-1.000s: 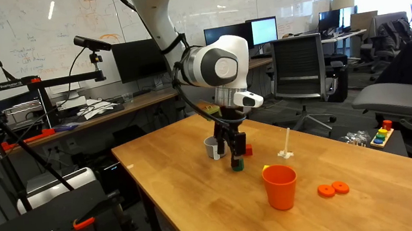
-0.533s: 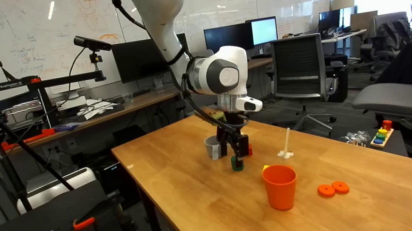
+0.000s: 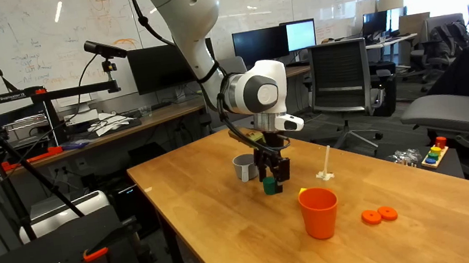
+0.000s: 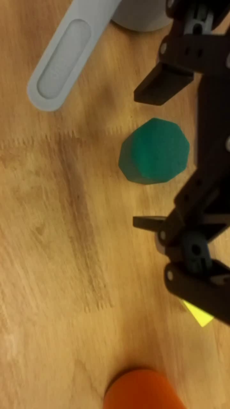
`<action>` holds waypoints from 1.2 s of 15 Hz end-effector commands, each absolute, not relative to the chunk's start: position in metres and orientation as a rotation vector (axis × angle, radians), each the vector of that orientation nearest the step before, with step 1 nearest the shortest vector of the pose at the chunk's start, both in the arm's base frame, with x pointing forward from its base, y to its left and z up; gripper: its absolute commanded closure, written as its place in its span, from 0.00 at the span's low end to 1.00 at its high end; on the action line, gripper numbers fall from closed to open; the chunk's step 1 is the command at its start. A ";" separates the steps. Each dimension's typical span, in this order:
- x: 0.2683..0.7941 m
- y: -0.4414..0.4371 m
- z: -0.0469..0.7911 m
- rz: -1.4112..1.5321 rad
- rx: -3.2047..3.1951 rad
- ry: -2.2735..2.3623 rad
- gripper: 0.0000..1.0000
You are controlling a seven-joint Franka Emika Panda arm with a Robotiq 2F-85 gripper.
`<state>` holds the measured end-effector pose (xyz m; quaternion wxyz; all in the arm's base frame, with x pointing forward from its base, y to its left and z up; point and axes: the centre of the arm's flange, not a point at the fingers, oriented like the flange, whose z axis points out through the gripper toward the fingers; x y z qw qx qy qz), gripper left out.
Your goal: Put the cubes in the pot
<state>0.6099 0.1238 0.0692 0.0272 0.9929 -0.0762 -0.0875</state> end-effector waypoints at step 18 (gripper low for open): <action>0.626 0.190 0.154 -0.177 3.224 -0.153 0.82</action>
